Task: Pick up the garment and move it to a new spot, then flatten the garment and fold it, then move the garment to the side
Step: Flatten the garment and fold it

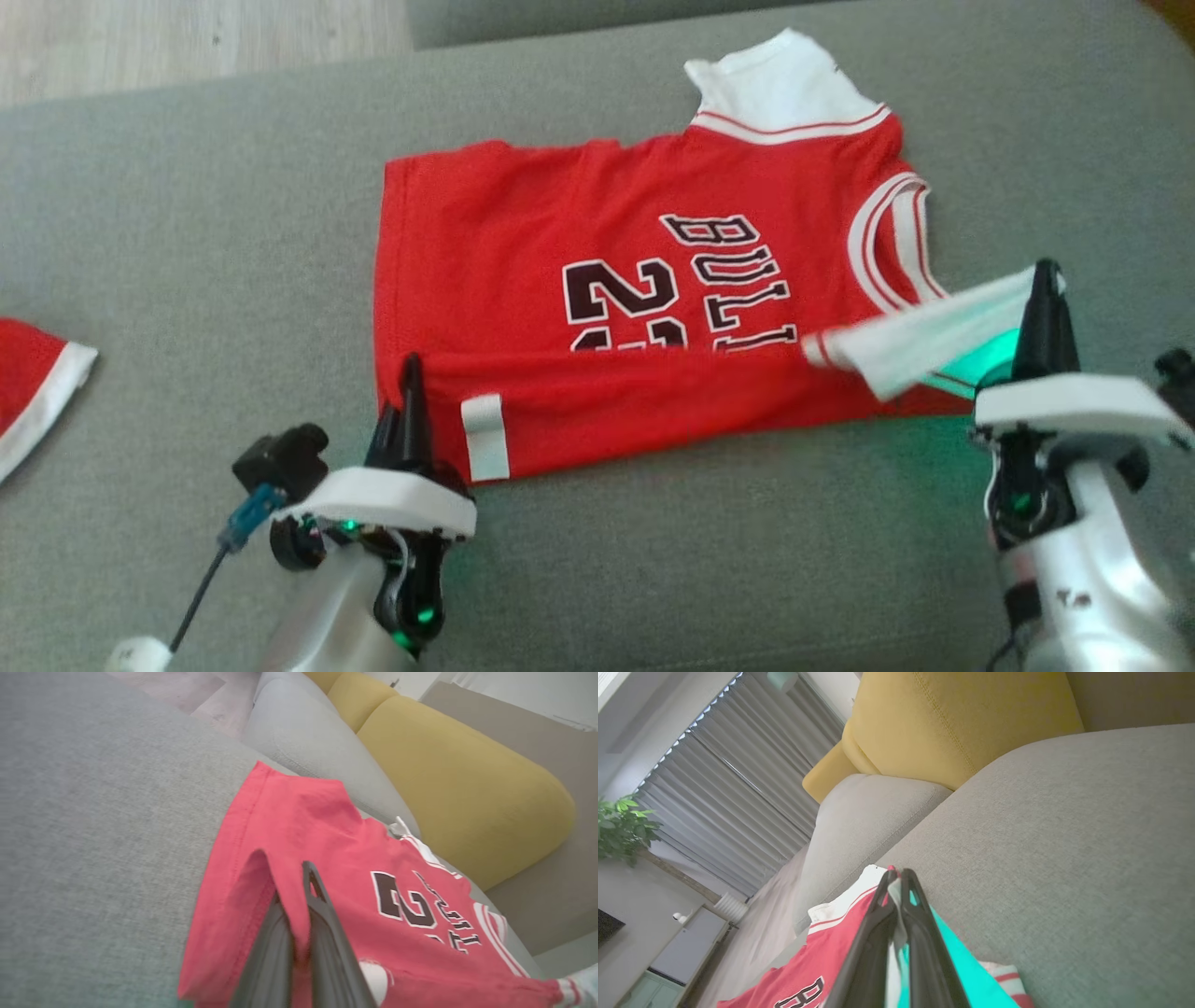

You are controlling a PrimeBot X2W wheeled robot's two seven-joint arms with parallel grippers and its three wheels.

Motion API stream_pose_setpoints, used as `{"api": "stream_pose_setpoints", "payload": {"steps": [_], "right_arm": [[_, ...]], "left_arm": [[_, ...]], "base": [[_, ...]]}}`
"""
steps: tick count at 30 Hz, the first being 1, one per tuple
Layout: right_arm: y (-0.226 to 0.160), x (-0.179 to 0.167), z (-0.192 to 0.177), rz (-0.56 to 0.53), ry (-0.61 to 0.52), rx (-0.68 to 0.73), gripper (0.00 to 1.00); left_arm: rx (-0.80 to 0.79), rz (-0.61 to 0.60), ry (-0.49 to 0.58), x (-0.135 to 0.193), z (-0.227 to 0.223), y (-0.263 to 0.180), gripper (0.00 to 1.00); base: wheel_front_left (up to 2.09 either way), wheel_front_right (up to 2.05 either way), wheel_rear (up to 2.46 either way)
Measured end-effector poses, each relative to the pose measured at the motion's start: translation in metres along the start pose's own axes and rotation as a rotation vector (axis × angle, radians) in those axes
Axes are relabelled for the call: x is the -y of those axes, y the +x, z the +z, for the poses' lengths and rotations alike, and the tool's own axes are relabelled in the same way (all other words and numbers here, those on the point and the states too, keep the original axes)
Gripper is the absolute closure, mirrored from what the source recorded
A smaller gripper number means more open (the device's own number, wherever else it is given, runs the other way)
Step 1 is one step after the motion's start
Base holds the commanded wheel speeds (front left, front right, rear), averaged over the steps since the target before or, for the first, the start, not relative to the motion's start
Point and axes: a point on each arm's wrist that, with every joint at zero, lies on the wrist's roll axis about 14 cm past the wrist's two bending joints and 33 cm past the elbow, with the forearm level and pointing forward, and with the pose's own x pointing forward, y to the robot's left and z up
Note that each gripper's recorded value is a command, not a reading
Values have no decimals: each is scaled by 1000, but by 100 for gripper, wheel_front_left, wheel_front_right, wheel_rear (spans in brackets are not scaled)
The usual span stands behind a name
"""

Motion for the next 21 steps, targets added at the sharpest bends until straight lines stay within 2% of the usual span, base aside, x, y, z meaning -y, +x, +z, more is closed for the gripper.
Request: {"api": "stream_pose_setpoints", "payload": {"steps": [7, 8, 9, 10, 12, 16, 18, 21], "right_arm": [[37, 1, -11, -21, -64, -47, 100], [41, 1, -12, -26, -68, -50, 71], [44, -1, -12, -20, -86, -52, 0], [46, -4, -10, -6, -118, -51, 0], [50, -15, -2, 52, -233, -36, 0], [48, -42, 26, 164, -460, 47, 0], [36, -43, 22, 190, -547, 40, 0], [8, -28, 1, 191, -631, -26, 0]], "left_arm": [[-17, 79, 8, -23, 1, 19, 100], [-10, 84, 7, -24, 3, 21, 84], [-5, 90, 15, -26, 5, 23, 32], [-2, 91, 24, -26, 7, 24, 0], [15, 109, 57, -29, 13, 23, 0], [114, 136, 205, -29, 46, 19, 0], [139, 141, 271, -28, 52, 9, 0], [106, 164, 347, -36, 35, -16, 0]], "base": [[0, 0, 0], [0, 0, 0], [0, 0, 0], [0, 0, 0], [0, 0, 0], [0, 0, 0], [0, 0, 0], [0, 0, 0]]}}
